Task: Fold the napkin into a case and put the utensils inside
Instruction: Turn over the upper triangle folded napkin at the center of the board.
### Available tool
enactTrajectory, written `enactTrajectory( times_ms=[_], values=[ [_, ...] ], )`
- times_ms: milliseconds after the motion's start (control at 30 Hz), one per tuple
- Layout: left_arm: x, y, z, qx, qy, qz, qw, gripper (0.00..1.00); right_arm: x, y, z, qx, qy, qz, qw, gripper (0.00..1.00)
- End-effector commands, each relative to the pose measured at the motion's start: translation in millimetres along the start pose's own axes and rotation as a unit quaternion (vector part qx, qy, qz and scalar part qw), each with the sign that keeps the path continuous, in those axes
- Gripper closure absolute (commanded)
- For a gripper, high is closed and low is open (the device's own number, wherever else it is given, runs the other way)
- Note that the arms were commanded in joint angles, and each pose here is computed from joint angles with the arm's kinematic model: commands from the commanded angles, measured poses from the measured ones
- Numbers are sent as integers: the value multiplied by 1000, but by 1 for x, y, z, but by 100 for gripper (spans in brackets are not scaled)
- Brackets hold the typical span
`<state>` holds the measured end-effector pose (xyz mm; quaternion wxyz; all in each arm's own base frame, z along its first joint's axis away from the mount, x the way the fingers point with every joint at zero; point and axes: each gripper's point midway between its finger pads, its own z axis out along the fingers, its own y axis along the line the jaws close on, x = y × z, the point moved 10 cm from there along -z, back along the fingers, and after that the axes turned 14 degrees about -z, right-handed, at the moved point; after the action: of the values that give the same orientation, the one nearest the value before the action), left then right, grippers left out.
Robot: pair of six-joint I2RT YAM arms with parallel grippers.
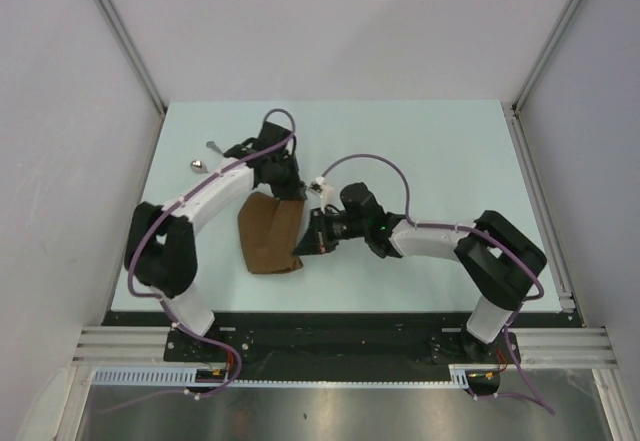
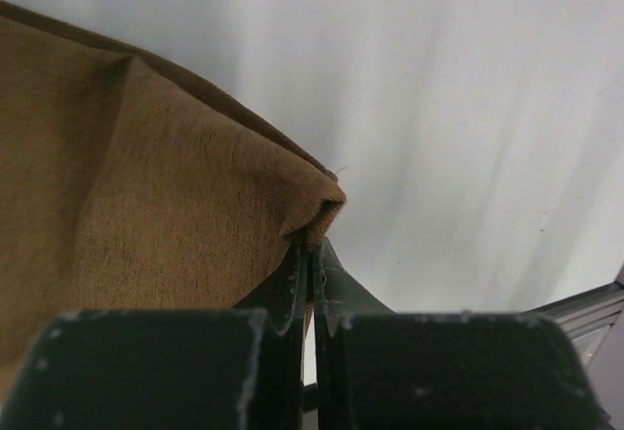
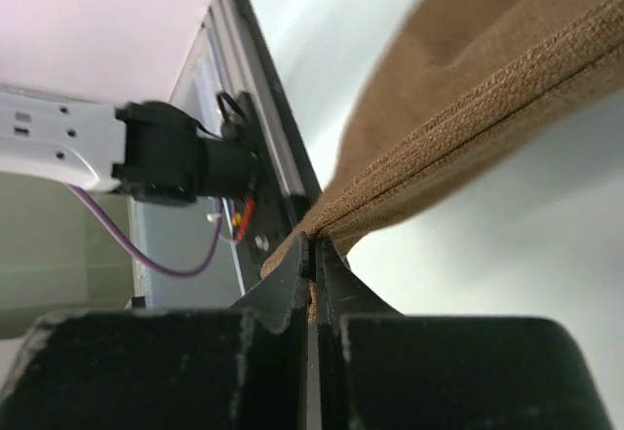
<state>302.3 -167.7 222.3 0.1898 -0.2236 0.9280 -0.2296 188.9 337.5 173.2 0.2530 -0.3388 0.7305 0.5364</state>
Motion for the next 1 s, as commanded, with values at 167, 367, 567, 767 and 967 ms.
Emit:
enactTrajectory(
  times_ms=[167,367,567,767,967],
  values=[
    [-22,-120,63,179,-113,13,977,100,54,-2,-88,-47,32,80,995,100],
    [-5,-152,99,195,-88,19,977,100,91,-28,-122,10,27,145,989,100],
    [3,-178,118,232,-90,21,968,100,102,-35,-144,49,18,163,985,100],
    [10,-188,140,244,-63,7,968,100,107,-44,-165,102,3,193,976,100],
    [5,-193,129,260,-83,10,962,100,103,-44,-173,116,1,182,976,100]
  ],
)
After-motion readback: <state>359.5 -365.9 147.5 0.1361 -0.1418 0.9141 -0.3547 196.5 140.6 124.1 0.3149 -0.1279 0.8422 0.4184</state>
